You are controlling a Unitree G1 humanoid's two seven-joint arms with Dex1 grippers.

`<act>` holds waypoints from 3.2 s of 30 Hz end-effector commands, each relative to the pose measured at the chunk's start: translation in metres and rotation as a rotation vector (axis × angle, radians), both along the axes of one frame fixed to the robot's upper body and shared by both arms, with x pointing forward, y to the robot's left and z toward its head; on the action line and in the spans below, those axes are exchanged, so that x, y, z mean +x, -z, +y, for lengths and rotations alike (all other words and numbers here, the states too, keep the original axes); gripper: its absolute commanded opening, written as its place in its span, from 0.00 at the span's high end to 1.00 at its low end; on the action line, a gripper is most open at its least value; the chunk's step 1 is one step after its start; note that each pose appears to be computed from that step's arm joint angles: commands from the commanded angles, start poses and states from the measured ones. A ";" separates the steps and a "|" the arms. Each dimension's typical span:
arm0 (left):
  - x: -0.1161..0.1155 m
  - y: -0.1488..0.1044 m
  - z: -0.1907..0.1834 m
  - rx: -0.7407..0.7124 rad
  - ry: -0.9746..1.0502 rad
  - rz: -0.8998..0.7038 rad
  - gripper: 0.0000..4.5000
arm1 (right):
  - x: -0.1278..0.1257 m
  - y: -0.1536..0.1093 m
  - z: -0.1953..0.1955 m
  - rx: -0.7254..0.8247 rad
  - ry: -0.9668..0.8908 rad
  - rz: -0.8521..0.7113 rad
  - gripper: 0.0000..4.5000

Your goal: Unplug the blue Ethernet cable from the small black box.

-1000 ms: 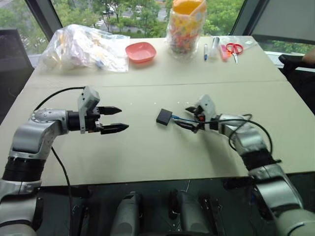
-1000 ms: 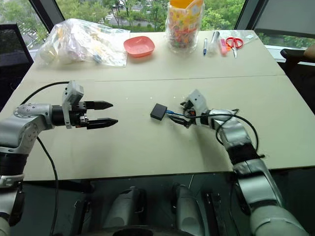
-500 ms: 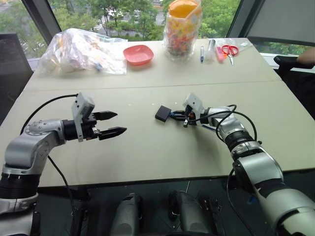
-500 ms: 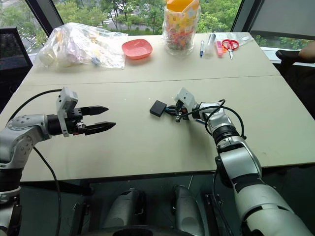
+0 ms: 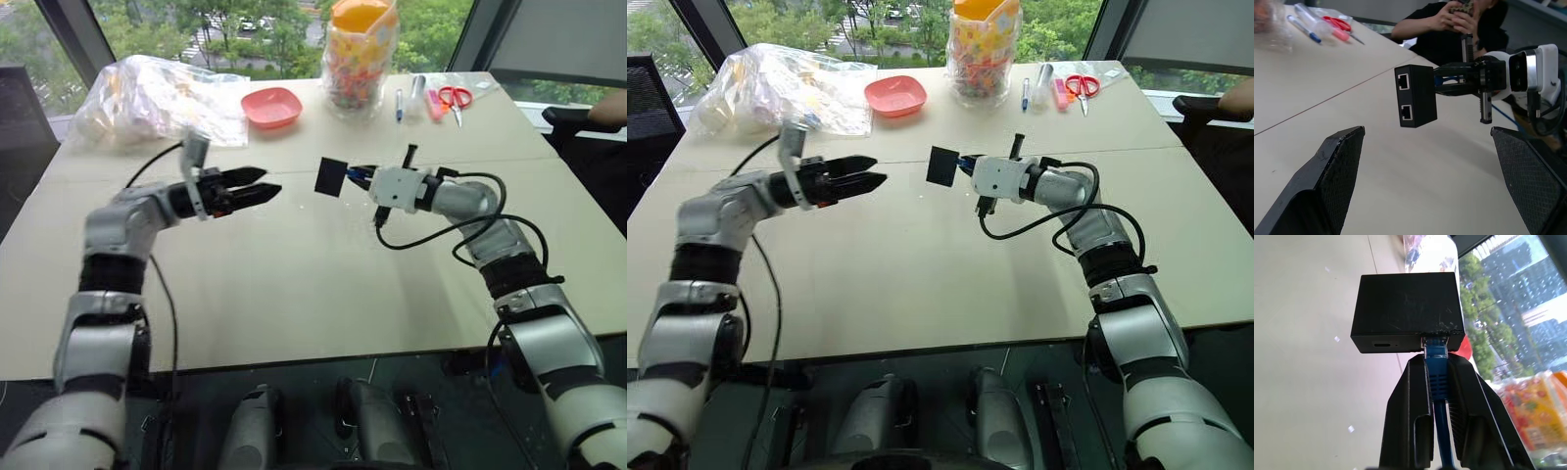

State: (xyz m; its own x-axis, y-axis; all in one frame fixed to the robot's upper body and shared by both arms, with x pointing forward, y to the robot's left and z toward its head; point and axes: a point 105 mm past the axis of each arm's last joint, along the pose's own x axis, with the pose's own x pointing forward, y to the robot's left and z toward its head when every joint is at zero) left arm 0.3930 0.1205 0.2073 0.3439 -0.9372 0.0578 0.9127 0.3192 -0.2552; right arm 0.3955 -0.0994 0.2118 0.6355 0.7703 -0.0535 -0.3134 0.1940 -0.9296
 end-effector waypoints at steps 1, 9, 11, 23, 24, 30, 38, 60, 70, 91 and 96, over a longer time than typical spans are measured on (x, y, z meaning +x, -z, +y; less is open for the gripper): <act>0.010 -0.022 -0.013 -0.042 0.043 -0.048 0.04 | -0.013 -0.030 0.007 0.028 -0.027 -0.148 0.99; 0.016 -0.032 -0.036 -0.050 0.108 -0.061 0.04 | -0.026 -0.035 0.011 0.026 -0.025 -0.171 0.99; 0.013 -0.033 -0.039 -0.059 0.144 -0.055 0.16 | -0.028 -0.035 0.012 0.030 -0.024 -0.172 1.00; 0.006 -0.034 -0.037 -0.078 0.206 -0.047 0.90 | -0.029 -0.034 0.015 0.034 -0.019 -0.156 1.00; 0.007 -0.034 -0.037 -0.082 0.192 -0.046 0.90 | -0.029 -0.035 0.015 0.037 -0.017 -0.155 1.00; 0.013 -0.030 -0.028 -0.149 0.120 -0.016 0.90 | -0.027 -0.020 -0.010 0.135 0.097 -0.019 0.40; 0.012 -0.045 -0.016 -0.429 0.114 0.066 0.90 | -0.070 -0.032 -0.007 1.173 -0.018 0.690 0.28; -0.025 -0.064 -0.033 -0.584 0.317 0.120 0.90 | -0.066 -0.062 0.031 1.494 -0.280 0.940 0.28; -0.030 -0.059 -0.039 -0.572 0.341 0.136 0.90 | -0.071 -0.068 0.039 1.482 -0.338 0.953 0.28; -0.026 -0.057 -0.035 -0.581 0.312 0.137 0.90 | -0.076 -0.076 0.039 1.521 -0.417 0.976 0.33; -0.027 -0.056 -0.036 -0.578 0.315 0.138 0.90 | -0.076 -0.073 0.041 1.505 -0.414 0.988 0.83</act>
